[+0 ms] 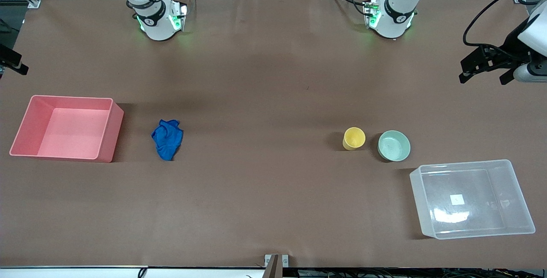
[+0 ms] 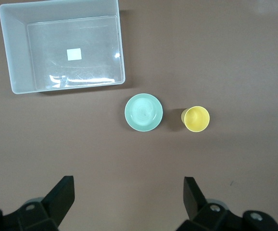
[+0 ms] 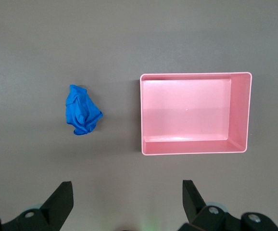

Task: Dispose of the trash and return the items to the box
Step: 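Reach the right gripper to the blue cloth while the left gripper reaches the bowl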

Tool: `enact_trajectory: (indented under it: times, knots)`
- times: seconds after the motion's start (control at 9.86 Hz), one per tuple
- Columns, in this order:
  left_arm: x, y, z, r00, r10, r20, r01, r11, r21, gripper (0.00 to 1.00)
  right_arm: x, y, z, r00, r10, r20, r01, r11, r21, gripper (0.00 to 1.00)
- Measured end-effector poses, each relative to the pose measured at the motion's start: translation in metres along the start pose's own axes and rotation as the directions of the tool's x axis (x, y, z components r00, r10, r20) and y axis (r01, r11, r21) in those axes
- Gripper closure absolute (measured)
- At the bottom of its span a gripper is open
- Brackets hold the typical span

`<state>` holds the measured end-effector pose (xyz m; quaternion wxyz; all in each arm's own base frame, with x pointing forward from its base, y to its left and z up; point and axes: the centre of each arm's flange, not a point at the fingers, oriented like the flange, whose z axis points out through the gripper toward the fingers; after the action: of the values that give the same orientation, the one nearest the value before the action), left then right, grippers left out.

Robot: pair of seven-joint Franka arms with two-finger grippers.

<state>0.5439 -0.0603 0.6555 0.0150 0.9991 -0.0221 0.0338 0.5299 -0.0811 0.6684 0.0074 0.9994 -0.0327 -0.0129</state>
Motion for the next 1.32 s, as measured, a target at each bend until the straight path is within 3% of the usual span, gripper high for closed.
enact_trajectory:
  times: [0.51,0.81,1.32]
  knots:
    - [0.011,-0.004,0.022,1.000,-0.007,0.026,0.007,1.000,0.001,0.00,0.000,0.000,0.000,1.000,0.000,0.000,0.000,1.000,0.000,0.00]
    - [0.035,-0.009,0.055,1.000,-0.016,-0.013,0.016,1.000,-0.003,0.00,0.000,-0.001,0.000,1.000,-0.001,0.003,0.001,1.000,0.000,0.00]
    - [0.057,-0.031,0.234,0.998,-0.053,0.032,0.053,0.999,0.000,0.00,0.010,-0.034,0.013,1.000,-0.019,0.011,0.019,1.000,0.000,0.00]
